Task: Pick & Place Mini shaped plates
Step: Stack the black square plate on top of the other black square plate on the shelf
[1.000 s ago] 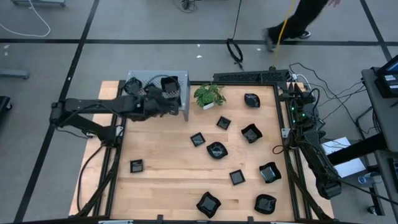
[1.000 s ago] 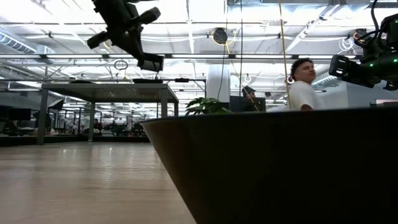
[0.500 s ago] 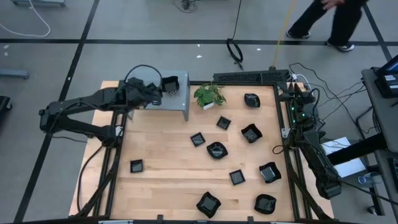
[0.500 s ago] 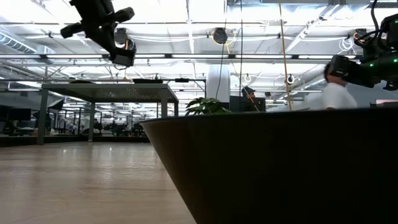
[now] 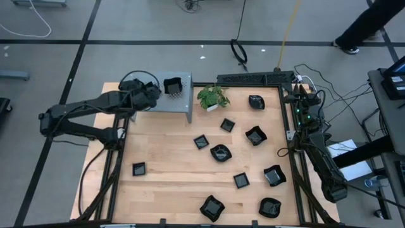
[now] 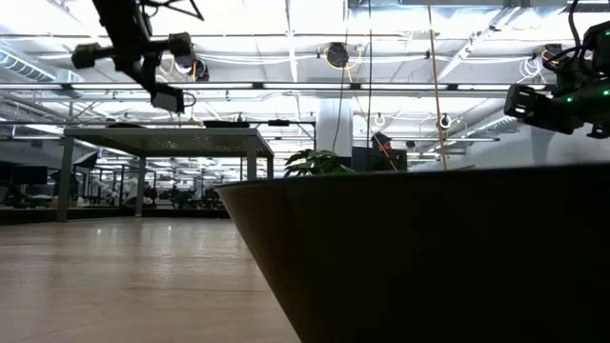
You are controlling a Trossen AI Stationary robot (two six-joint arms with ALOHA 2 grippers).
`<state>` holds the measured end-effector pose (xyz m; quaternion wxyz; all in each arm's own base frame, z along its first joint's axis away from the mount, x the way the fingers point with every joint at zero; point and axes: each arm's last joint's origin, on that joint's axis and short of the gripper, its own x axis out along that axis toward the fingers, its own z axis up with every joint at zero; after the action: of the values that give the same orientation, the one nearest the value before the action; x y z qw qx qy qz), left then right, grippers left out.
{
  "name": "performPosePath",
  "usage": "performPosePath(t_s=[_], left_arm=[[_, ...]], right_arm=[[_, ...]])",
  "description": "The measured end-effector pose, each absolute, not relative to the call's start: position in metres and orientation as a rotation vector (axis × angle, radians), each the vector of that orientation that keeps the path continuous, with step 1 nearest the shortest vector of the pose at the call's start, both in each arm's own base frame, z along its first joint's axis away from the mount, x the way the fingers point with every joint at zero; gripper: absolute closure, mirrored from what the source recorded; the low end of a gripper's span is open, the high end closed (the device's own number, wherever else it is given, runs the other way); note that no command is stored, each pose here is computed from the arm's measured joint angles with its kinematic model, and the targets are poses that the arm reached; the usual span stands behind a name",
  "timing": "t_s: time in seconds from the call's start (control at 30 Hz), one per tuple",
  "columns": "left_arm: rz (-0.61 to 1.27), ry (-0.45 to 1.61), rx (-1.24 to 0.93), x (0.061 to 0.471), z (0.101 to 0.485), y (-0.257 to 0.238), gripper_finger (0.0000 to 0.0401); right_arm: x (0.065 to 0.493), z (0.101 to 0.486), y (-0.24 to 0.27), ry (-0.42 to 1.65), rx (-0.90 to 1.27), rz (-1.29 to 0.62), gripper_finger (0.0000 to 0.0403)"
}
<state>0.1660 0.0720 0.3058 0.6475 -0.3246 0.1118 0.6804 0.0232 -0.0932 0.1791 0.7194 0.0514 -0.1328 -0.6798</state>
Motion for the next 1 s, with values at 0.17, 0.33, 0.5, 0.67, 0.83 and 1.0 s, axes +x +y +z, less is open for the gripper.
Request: performPosePath(t_s=[0.17, 0.33, 0.5, 0.67, 0.83, 1.0], left_arm=[[1.566, 0.170, -0.792, 0.170, 0.289, 0.077, 0.0387], [1.581, 0.138, -0.800, 0.171, 0.283, 0.085, 0.0395], [1.577, 0.137, -0.784, 0.171, 0.285, 0.093, 0.0386], [1.563, 0.166, -0.776, 0.173, 0.285, 0.100, 0.0393], [1.541, 0.191, -0.783, 0.174, 0.284, 0.104, 0.0388], [1.526, 0.208, -0.791, 0.174, 0.284, 0.104, 0.0391]], right_arm=[[0.023, 0.179, -0.093, -0.294, 0.113, -1.503, 0.0303], [0.023, 0.179, -0.093, -0.294, 0.114, -1.503, 0.0303], [0.023, 0.179, -0.093, -0.294, 0.114, -1.503, 0.0303], [0.023, 0.179, -0.093, -0.294, 0.114, -1.503, 0.0303], [0.023, 0.179, -0.093, -0.293, 0.114, -1.503, 0.0303], [0.023, 0.179, -0.093, -0.293, 0.114, -1.503, 0.0303]])
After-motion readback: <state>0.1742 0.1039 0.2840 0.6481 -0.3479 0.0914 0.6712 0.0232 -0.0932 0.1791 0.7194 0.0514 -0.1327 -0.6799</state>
